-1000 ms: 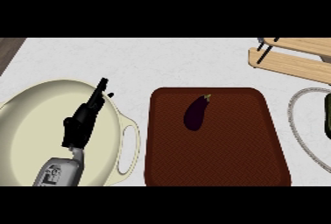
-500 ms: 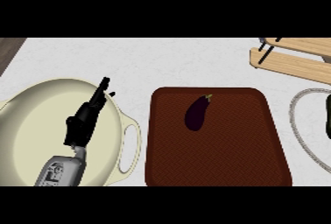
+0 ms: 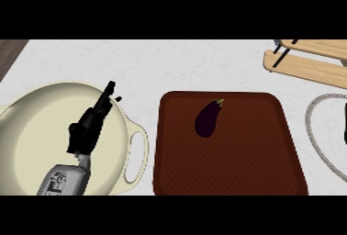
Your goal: Pick the can from the tray and place it in the tiered shelf
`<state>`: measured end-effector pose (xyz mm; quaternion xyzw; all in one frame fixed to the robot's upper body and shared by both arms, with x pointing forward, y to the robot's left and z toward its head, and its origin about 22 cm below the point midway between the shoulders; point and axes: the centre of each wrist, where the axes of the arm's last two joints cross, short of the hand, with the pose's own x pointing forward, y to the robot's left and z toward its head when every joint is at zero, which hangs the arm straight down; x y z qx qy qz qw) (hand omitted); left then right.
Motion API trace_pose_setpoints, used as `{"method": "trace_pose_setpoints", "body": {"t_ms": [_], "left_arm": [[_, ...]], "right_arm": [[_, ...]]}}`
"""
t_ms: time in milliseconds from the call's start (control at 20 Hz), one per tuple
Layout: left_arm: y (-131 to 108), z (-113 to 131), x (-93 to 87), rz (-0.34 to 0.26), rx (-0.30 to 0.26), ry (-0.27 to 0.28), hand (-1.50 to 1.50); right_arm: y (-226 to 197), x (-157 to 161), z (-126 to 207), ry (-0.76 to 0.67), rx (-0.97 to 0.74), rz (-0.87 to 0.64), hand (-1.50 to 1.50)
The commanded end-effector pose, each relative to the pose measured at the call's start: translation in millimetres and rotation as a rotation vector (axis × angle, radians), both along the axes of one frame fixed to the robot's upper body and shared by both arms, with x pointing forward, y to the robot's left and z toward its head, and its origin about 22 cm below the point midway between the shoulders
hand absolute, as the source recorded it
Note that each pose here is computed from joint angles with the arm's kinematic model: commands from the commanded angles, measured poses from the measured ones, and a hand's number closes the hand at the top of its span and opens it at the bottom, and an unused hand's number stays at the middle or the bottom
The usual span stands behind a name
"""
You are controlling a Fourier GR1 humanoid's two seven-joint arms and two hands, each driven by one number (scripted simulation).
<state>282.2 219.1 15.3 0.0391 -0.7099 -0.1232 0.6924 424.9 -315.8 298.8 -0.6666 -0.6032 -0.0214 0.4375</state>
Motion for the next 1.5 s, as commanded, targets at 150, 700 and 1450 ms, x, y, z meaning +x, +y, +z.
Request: {"method": "trace_pose_setpoints", "body": {"t_ms": [150, 700, 1450], "left_arm": [[-11, 11, 6.4, -0.012, 0.004, -0.004, 0.0], [-12, 8, 8.0, -0.009, 0.006, -0.014, 0.0], [-3, 8, 13.3, 0.011, 0.004, 0.01, 0.0]], "right_arm": [[-38, 6, -11, -0.113, 0.093, 0.068, 1.5], [-95, -1, -32, -0.012, 0.053, -0.22, -1.5], [-91, -6, -8, -0.156, 0.268, -0.06, -1.5]]}}
